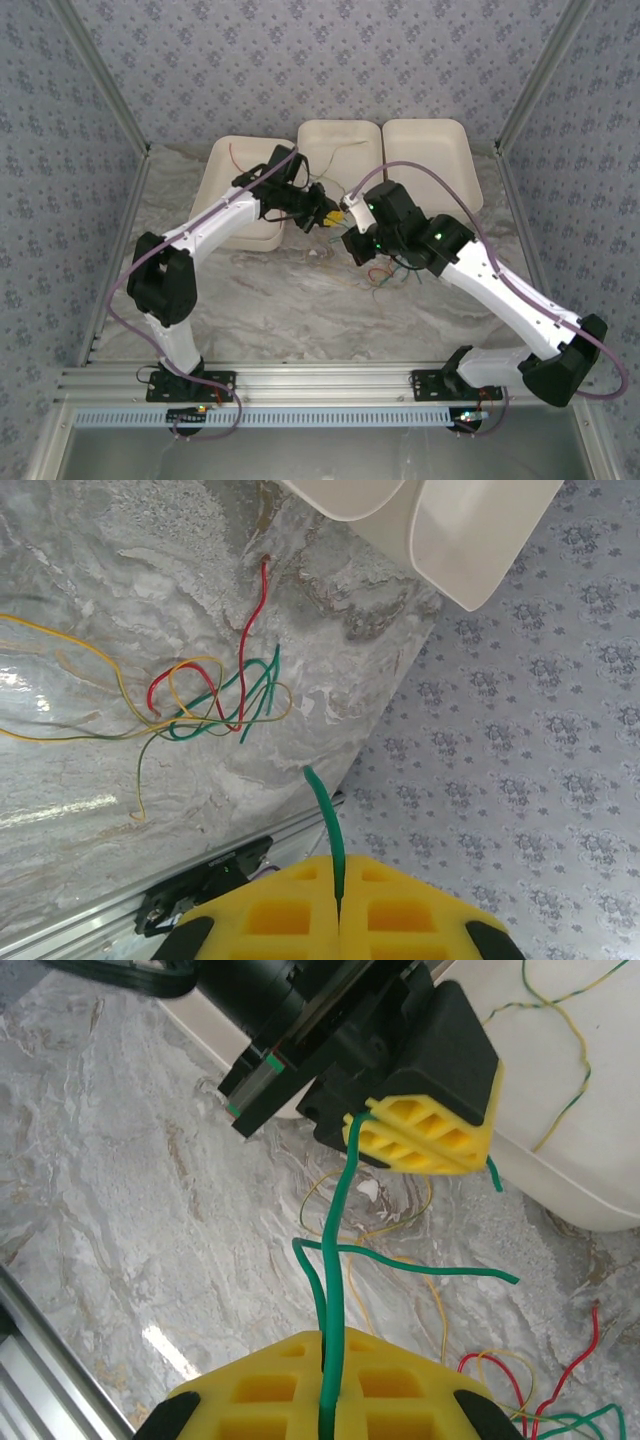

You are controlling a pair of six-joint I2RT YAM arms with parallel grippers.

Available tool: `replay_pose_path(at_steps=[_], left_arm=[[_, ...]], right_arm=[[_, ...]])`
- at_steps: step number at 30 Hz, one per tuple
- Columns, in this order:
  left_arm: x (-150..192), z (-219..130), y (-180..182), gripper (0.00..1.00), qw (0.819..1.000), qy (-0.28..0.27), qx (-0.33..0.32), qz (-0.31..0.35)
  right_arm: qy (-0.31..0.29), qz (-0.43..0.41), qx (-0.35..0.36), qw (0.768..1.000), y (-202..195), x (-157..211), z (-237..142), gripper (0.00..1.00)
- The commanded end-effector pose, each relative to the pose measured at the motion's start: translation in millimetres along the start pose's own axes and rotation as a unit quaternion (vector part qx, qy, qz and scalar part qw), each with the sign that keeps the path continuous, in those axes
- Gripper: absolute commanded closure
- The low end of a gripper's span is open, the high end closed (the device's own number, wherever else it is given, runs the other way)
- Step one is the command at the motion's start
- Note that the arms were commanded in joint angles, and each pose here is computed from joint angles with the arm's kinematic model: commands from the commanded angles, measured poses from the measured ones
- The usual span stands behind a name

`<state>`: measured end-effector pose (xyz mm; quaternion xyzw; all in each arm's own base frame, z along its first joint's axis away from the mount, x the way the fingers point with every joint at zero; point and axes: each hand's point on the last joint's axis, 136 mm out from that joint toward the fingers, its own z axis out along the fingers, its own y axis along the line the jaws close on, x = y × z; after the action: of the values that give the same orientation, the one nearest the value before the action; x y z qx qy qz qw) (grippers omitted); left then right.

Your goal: Untangle the cables

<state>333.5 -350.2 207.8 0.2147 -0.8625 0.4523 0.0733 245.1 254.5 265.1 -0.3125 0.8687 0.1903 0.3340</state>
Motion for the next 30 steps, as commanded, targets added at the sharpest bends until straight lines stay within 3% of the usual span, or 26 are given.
replay_pose_path(at_steps=[1,7,14,15,20,23,27,30], left_arm=[[-17.7,-38.1,-8.6,1.0,0.993,-0.066,-0.001,-0.096],[-27.1,-67.2,-58.5,1.0,0.993,-0.111,0.032,0.031],[-20.4,-84.9,-89.2,1.0,0.98,-0.138,0.072,0.125],[-19.2,-88.6,-92.5,1.0,0.977,-0.143,0.082,0.133],[-18.5,-104.7,-103.7,1.0,0.968,-0.168,0.122,0.142],[-18.5,-114.3,-115.1,1.0,0.959,-0.187,0.154,0.148],[-22.7,-131.6,-131.0,1.0,0.941,-0.221,0.208,0.149],[-21.9,-141.0,-146.5,1.0,0.927,-0.23,0.252,0.156]], right_arm=[[0.084,-0.01,-0.062,0.994,20.7,38.3,6.6,1.0],[0.182,0.024,-0.193,0.964,65.7,79.2,25.1,1.0],[0.202,0.019,-0.191,0.96,70.0,68.4,45.2,1.0],[0.191,0.022,-0.183,0.964,67.7,62.3,44.3,0.99],[0.076,0.075,-0.167,0.98,53.1,9.9,10.6,0.68],[0.002,0.124,-0.173,0.977,40.8,-18.6,-18.8,0.56],[-0.077,0.229,-0.183,0.953,7.9,-39.0,-48.2,0.56],[-0.108,0.365,-0.153,0.912,-35.1,-35.2,-46.7,0.5]])
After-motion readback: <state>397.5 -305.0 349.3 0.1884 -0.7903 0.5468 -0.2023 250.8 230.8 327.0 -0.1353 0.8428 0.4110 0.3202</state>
